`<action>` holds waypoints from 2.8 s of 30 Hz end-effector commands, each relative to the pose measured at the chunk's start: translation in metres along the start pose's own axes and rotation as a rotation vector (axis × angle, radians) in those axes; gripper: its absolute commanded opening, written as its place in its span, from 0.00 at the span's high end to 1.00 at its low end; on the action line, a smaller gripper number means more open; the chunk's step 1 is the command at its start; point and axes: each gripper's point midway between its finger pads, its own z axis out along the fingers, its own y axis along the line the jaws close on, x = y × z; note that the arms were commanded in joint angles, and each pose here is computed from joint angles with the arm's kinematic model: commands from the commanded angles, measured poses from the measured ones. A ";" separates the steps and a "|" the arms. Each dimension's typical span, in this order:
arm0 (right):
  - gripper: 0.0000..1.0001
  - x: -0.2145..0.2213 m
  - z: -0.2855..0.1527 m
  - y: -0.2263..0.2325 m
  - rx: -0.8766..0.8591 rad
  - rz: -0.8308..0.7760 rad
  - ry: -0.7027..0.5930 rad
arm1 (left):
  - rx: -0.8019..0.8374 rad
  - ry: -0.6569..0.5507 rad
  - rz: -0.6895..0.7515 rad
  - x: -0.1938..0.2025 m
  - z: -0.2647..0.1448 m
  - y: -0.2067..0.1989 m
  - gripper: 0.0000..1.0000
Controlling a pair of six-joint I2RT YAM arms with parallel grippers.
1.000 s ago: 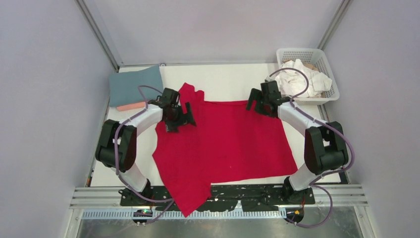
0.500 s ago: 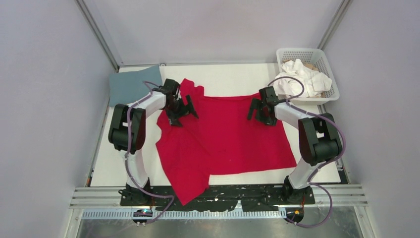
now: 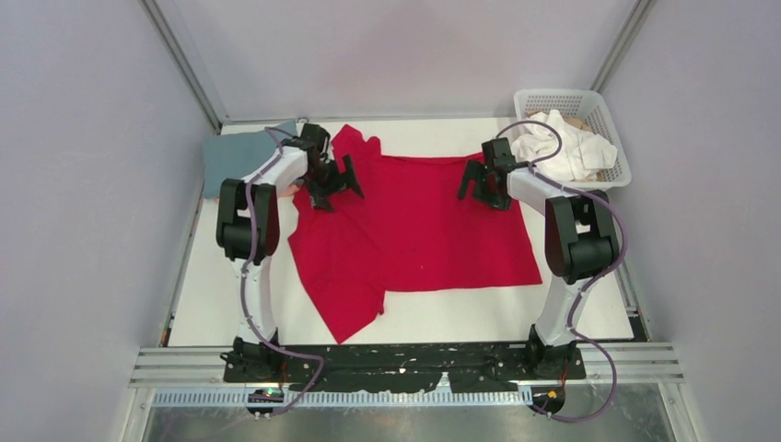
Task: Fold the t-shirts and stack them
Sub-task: Flatten out the tshirt, then grab the side of the flattened tshirt closest away from the robot with both arms
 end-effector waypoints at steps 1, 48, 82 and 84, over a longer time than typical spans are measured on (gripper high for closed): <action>0.05 -0.031 -0.054 0.024 -0.077 -0.068 -0.122 | 0.030 -0.060 0.110 0.024 -0.050 -0.019 0.00; 0.05 0.087 -0.159 -0.103 0.156 0.163 -0.327 | -0.461 0.017 0.197 0.352 -0.054 0.107 0.62; 0.58 0.146 -0.098 -0.166 0.255 0.391 -0.082 | -0.421 -0.055 0.286 0.333 -0.074 0.096 1.00; 0.59 0.148 -0.095 -0.165 0.252 0.384 -0.069 | -0.420 -0.059 0.287 0.333 -0.074 0.095 1.00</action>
